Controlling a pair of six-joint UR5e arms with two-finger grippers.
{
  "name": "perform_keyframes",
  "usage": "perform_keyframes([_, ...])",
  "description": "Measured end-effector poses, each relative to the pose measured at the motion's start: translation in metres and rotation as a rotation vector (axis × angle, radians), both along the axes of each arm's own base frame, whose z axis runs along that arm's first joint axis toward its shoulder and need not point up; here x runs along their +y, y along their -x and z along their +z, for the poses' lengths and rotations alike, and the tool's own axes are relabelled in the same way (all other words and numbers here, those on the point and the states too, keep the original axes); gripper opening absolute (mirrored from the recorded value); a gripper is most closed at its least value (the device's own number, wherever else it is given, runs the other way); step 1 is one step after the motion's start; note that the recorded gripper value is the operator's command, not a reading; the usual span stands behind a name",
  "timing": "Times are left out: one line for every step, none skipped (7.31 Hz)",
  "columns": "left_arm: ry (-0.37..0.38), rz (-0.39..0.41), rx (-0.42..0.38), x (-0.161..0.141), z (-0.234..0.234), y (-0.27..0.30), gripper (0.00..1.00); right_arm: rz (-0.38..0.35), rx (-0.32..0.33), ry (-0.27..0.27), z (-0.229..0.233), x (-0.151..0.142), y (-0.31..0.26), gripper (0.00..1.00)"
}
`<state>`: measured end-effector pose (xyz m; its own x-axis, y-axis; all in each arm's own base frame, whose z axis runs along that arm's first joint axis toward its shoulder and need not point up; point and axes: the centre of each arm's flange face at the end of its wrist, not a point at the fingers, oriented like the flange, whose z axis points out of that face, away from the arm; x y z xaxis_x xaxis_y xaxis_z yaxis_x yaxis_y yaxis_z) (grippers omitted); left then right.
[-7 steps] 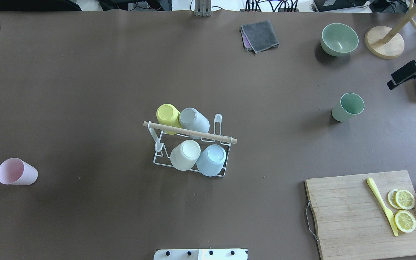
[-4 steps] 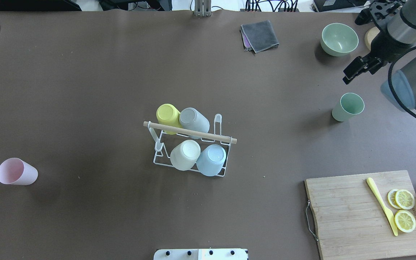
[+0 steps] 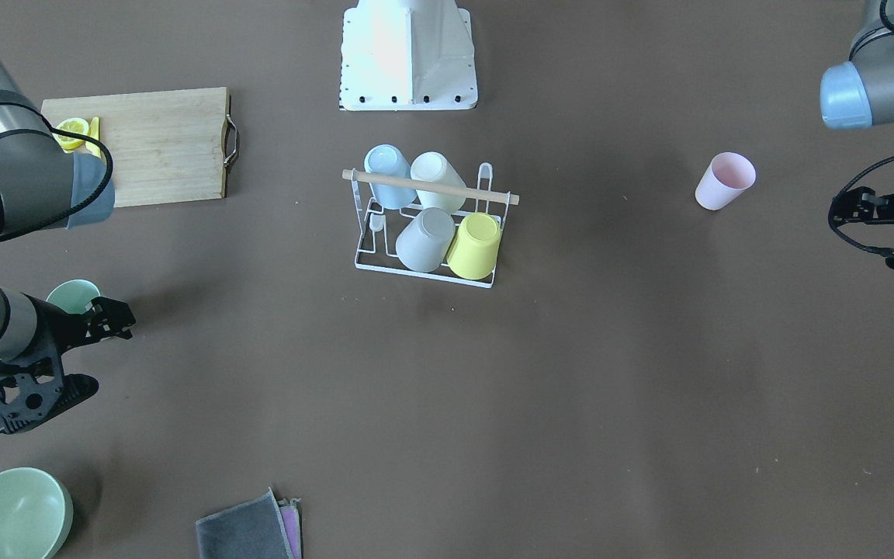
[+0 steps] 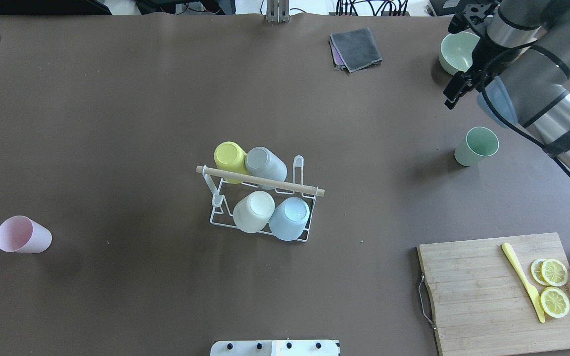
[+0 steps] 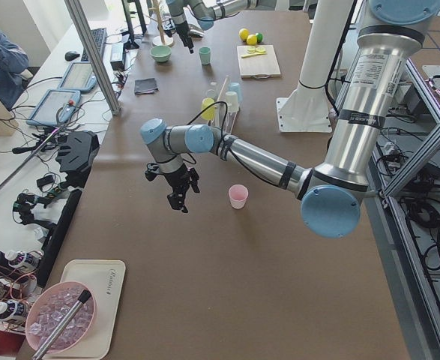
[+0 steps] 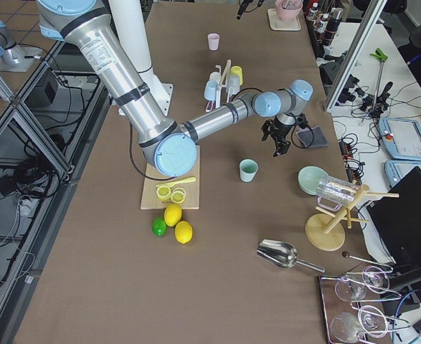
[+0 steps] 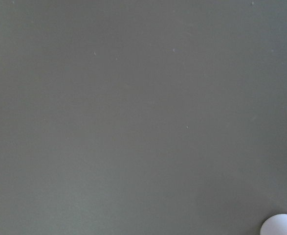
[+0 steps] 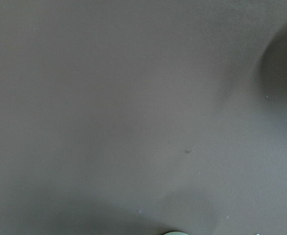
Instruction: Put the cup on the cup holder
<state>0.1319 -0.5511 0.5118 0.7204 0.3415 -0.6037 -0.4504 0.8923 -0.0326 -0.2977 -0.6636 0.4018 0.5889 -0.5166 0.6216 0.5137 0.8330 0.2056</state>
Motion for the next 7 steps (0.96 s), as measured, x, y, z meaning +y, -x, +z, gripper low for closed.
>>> perform_keyframes([0.048,0.035,-0.032,0.004,-0.008,-0.017,0.99,-0.070,0.048,-0.006,-0.004,-0.003,0.009,1.00])
perform_keyframes([0.089,0.087,-0.061,0.011,-0.016,-0.044,0.99,-0.130,0.098,-0.014,-0.005,0.000,0.021,1.00])
perform_keyframes([0.122,0.131,-0.086,0.017,-0.024,-0.067,0.99,-0.178,0.151,-0.022,-0.001,0.007,0.036,1.00])
perform_keyframes([0.147,0.166,-0.107,0.023,-0.029,-0.085,0.99,-0.222,0.206,-0.032,0.008,0.010,0.045,1.00])
perform_keyframes([0.150,0.216,-0.146,0.030,-0.034,-0.107,0.99,-0.272,0.258,-0.029,0.018,0.006,0.052,1.00])
perform_keyframes([0.127,0.267,-0.190,0.035,-0.038,-0.126,0.99,-0.313,0.296,-0.014,0.026,0.001,0.062,1.00])
perform_keyframes([0.102,0.314,-0.220,0.041,-0.045,-0.145,0.99,-0.342,0.319,0.004,0.033,-0.001,0.076,1.00])
